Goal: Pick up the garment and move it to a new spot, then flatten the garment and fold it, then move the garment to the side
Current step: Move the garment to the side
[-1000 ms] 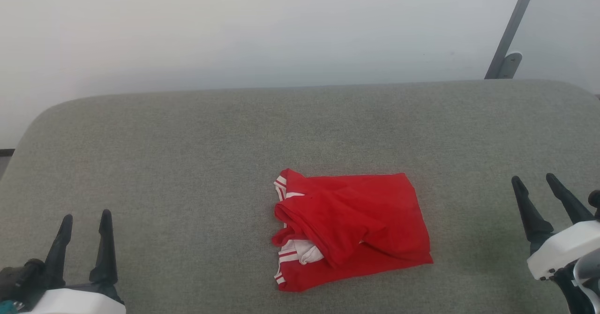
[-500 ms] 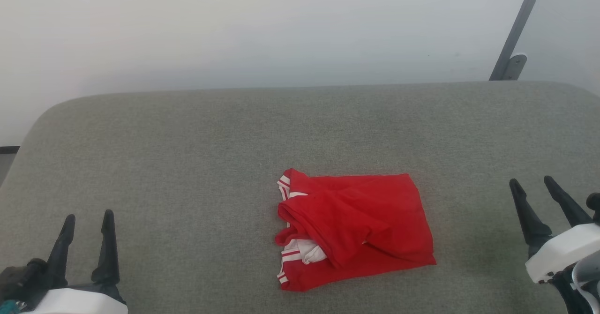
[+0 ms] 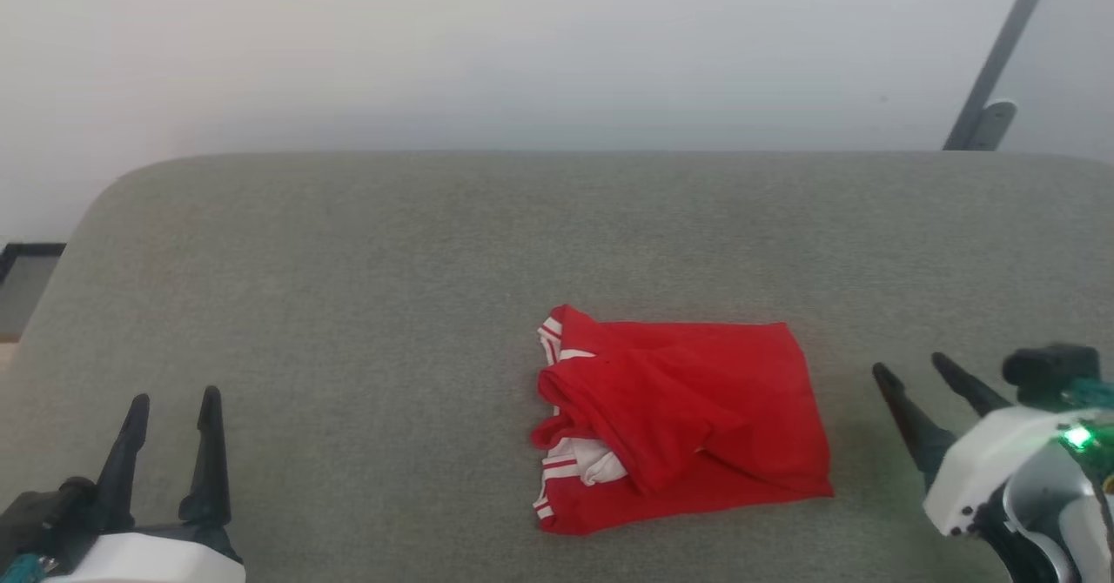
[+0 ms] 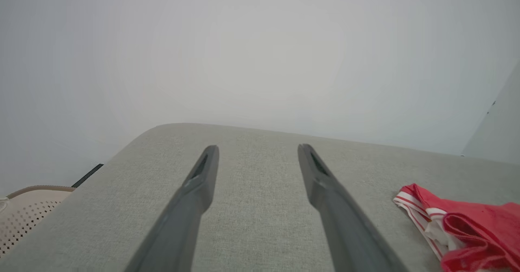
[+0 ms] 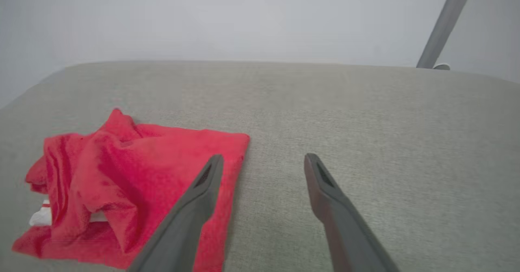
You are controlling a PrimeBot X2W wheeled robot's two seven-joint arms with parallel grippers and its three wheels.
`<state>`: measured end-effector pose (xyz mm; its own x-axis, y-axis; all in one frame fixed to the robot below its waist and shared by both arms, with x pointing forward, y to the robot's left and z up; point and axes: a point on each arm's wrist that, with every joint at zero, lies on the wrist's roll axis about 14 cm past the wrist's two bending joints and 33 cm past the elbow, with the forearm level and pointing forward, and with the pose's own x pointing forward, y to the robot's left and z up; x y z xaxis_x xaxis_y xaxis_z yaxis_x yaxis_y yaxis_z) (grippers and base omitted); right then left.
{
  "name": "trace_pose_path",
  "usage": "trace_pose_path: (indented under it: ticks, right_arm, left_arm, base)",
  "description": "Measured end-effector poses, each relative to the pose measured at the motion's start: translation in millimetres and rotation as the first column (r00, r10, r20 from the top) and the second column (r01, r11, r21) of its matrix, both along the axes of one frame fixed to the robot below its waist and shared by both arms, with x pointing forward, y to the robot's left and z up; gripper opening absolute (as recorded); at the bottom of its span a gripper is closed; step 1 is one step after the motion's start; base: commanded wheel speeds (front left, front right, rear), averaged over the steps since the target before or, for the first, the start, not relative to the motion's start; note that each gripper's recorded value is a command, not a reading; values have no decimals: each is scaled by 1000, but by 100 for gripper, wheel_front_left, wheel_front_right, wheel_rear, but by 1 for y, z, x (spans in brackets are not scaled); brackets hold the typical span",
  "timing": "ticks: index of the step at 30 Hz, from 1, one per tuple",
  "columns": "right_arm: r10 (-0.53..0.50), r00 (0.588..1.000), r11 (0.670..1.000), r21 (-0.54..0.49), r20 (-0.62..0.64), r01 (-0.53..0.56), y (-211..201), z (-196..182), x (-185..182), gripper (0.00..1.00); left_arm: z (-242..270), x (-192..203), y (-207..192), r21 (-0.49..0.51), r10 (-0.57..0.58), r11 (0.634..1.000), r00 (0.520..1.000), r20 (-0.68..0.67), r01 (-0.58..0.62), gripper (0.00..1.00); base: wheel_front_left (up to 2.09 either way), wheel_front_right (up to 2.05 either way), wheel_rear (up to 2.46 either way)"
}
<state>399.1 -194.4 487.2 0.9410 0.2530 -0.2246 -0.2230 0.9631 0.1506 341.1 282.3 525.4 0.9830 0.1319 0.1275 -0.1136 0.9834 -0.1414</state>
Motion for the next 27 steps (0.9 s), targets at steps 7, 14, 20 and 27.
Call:
trace_pose_path:
  ticks: [7,14,20,27]
  right_arm:
    - [94,980,995,-3,-175,-96,28,-24,13,100]
    - [156,928,984,-32,-338,-177,47,-54,26,100]
    - [177,854,969,-68,-490,-239,54,-88,29,100]
    - [201,779,945,-91,-593,-313,66,-106,32,62]
  left_arm:
    - [-4,-4,4,-5,21,1000,1000,-13,-21,100]
    - [-13,-4,6,-15,37,999,998,-41,-37,100]
    - [-22,0,5,-27,47,998,997,-67,-49,100]
    - [-27,3,9,-29,66,997,994,-84,-68,100]
  base:
    - [0,0,0]
    - [0,0,0]
    - [0,0,0]
    - [0,0,0]
